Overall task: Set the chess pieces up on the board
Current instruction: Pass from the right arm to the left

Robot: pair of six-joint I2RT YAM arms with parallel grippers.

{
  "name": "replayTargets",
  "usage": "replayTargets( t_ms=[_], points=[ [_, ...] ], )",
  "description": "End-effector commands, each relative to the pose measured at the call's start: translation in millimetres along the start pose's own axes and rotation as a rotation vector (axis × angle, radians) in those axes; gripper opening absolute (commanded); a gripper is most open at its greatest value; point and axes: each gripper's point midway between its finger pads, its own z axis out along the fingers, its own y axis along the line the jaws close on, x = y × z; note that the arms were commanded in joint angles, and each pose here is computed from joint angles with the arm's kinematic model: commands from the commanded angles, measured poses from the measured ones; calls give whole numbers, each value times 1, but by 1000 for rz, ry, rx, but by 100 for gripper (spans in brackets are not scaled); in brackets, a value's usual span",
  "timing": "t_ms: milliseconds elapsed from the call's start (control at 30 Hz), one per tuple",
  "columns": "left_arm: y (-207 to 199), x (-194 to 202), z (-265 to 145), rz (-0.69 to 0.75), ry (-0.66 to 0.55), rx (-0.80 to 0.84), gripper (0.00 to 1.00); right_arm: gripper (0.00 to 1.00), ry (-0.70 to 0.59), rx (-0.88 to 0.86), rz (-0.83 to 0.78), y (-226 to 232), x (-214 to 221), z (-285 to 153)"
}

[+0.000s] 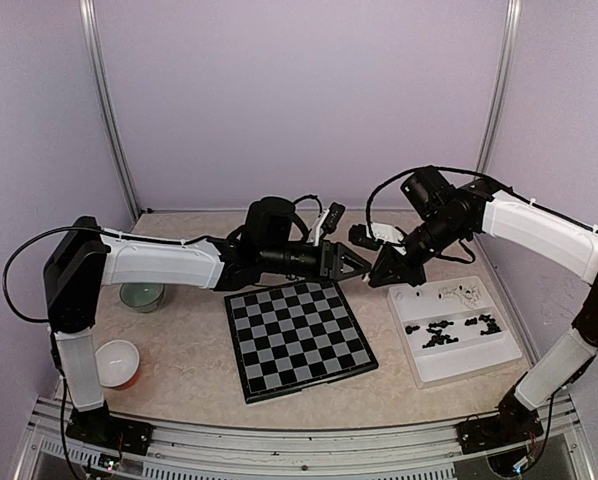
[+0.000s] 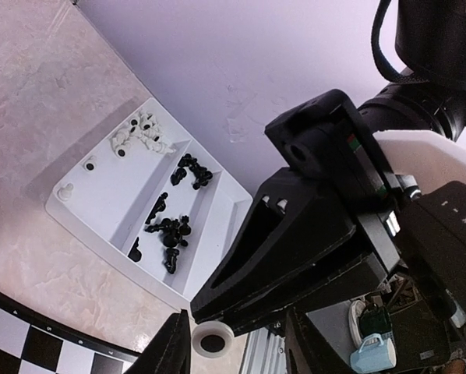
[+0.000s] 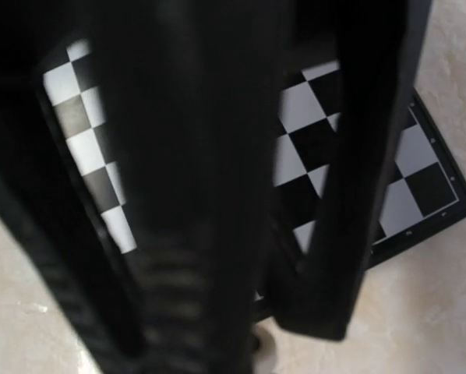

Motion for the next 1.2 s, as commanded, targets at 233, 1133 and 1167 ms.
replayTargets(
  t_ms=[233, 1133, 1167],
  points=[
    [16, 16, 7, -43, 32, -6, 41, 1, -36, -6, -15, 3, -17, -7],
    [-13, -47, -39, 26, -271, 129, 11, 50, -643, -290, 553, -66, -34, -96],
    [-15, -52, -41, 28, -294, 136, 11, 52, -654, -343, 590, -63, -34, -91]
  ],
)
